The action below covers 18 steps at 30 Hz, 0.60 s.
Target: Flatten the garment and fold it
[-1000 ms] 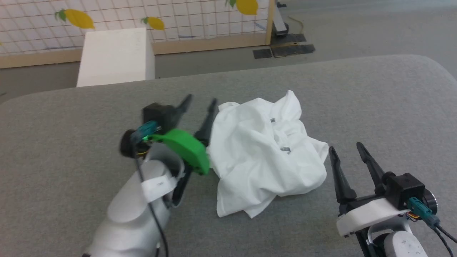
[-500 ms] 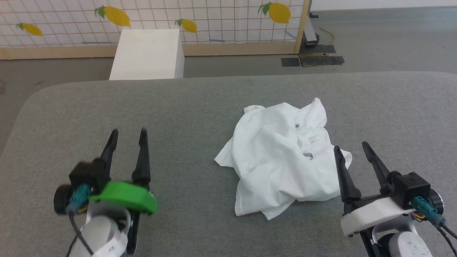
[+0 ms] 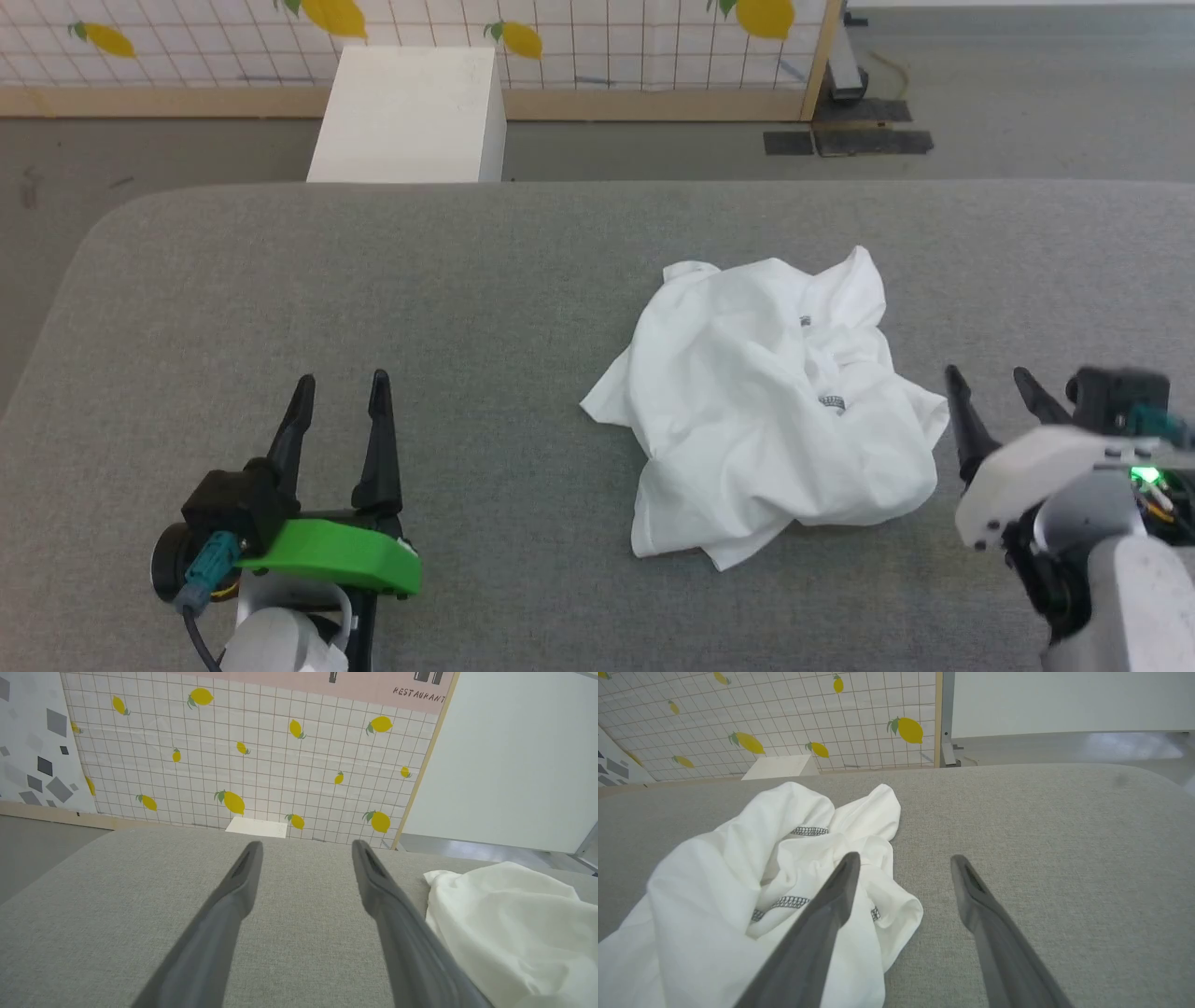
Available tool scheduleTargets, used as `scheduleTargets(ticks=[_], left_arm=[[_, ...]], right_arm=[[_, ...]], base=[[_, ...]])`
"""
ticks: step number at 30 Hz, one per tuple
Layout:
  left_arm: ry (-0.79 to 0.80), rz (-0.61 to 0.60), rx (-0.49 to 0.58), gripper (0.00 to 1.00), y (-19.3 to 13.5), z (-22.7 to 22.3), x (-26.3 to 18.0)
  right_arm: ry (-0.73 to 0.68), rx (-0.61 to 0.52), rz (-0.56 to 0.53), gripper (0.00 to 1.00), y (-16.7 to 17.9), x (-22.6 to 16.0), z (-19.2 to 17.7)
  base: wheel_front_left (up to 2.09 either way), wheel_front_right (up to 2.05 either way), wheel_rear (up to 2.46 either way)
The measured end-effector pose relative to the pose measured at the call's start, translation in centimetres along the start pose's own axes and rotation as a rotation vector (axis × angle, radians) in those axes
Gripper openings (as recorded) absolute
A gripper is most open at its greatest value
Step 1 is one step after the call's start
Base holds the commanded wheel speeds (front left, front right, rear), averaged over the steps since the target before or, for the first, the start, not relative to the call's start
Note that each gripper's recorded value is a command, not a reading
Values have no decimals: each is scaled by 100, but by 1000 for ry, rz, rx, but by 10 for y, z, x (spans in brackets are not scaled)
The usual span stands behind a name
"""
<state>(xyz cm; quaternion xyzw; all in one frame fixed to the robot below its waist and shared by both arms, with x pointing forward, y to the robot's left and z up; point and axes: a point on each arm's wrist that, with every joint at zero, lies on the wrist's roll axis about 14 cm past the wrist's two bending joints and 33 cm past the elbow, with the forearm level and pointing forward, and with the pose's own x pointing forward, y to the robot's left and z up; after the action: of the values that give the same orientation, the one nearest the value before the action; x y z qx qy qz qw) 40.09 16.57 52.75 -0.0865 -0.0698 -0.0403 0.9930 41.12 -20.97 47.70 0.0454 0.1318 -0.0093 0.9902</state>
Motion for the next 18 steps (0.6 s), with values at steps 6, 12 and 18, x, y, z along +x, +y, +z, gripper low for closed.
scheduleTargets(ticks=[6,12,18], left_arm=[[7,-2,-10,100,1,-6,6],[18,10,-11,100,6,-12,11],[23,34,-3,100,15,-13,7]], right_arm=[[301,38,-9,100,0,31,-44],[582,28,1,46,7,40,-91],[509,-5,24,0,18,53,-70]], base=[[0,0,0],[0,0,0],[0,0,0]])
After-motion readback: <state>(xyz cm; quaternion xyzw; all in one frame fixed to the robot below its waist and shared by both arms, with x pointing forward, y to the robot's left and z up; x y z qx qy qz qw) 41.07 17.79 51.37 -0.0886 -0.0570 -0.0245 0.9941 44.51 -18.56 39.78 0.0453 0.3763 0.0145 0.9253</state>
